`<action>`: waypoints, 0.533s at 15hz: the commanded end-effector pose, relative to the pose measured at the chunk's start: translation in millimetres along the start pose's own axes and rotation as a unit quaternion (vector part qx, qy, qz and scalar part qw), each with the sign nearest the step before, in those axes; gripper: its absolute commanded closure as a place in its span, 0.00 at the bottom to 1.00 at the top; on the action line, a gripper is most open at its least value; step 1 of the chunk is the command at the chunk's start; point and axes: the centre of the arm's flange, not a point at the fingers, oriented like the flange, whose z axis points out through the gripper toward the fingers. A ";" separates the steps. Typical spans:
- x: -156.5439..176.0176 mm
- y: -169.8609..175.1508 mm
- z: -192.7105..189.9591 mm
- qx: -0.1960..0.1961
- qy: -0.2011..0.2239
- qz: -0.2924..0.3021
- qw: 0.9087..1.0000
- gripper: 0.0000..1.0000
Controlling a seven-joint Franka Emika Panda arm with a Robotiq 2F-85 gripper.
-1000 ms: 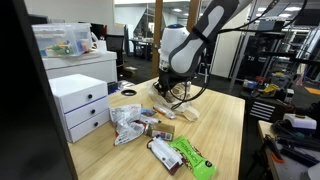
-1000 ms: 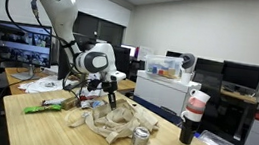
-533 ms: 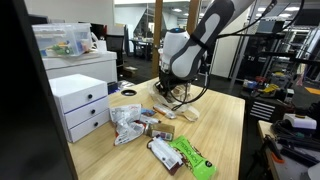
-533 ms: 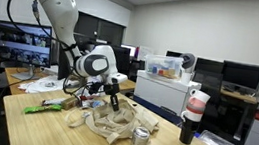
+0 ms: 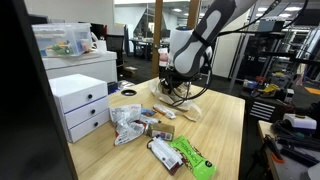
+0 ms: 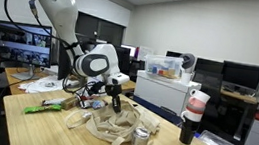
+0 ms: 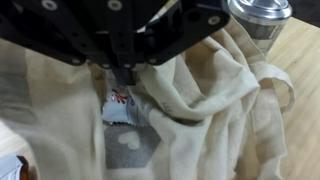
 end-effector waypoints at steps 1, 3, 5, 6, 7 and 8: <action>-6.8 21.5 -16.4 0.017 -0.009 0.041 0.999 1.00; -5.3 28.3 -17.3 0.017 -0.012 0.058 0.998 1.00; -1.0 36.4 -17.7 0.016 -0.014 0.078 0.997 1.00; 1.7 40.6 -17.6 0.014 -0.013 0.087 0.996 1.00; 4.4 45.8 -17.2 0.013 -0.014 0.097 0.995 1.00; 7.5 52.3 -15.2 0.011 -0.014 0.111 0.994 1.00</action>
